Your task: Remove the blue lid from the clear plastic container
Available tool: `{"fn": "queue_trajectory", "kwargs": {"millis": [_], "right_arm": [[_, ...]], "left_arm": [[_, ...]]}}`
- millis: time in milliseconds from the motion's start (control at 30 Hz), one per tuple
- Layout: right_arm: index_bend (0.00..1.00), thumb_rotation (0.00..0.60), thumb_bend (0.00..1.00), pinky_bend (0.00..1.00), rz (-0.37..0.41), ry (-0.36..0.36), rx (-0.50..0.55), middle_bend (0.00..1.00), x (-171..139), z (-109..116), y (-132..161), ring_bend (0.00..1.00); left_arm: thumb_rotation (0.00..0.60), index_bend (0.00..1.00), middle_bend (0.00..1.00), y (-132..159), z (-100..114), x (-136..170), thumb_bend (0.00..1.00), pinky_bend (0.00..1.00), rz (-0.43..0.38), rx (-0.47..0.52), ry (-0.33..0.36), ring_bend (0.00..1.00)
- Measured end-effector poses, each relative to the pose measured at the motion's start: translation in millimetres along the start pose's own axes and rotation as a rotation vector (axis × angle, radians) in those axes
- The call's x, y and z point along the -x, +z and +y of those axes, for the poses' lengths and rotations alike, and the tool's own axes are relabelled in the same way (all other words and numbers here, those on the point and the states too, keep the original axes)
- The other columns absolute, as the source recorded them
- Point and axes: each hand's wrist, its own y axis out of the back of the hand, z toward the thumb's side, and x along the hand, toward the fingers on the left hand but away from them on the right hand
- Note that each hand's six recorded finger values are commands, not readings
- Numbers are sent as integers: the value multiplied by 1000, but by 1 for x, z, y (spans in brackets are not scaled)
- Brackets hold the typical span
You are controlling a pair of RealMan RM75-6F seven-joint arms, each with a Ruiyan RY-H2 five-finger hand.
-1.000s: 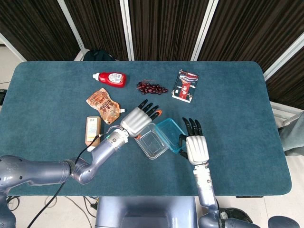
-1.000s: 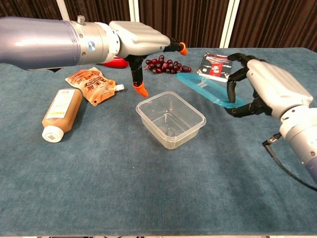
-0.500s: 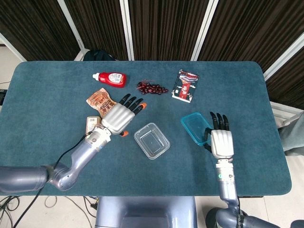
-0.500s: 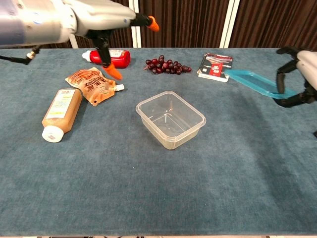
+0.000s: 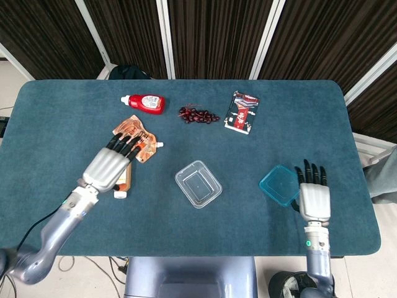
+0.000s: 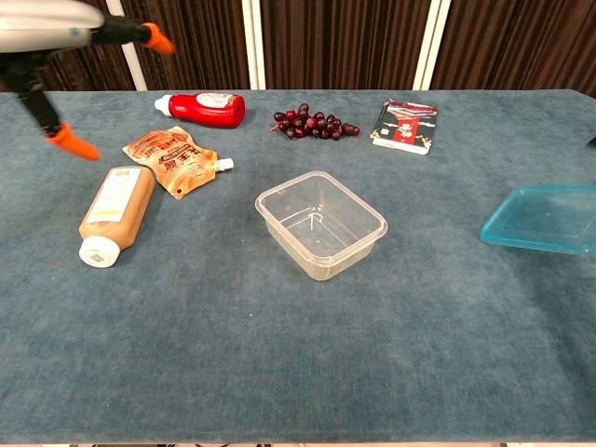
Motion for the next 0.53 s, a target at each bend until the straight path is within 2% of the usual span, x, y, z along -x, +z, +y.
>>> {"fn": "queue_trajectory", "kwargs": {"millis": [167, 300, 433, 533], "right_arm": [[0, 600, 251, 0, -46, 12, -64, 0, -12, 13, -38, 0], [0, 600, 251, 0, -63, 19, -62, 0, -22, 24, -61, 0], [0, 600, 250, 0, -42, 18, -34, 0, -35, 35, -75, 0], [0, 600, 250, 0, 2, 13, -12, 0, -46, 43, -77, 0]], "left_arm": [[600, 0, 0, -22, -17, 41, 0, 0, 52, 20, -14, 0], [600, 0, 0, -33, -27, 71, 0, 0, 79, 37, -6, 0], [600, 0, 0, -46, -38, 104, 0, 0, 116, 42, 15, 0], [600, 0, 0, -59, -48, 130, 0, 0, 166, 50, 27, 0]]}}
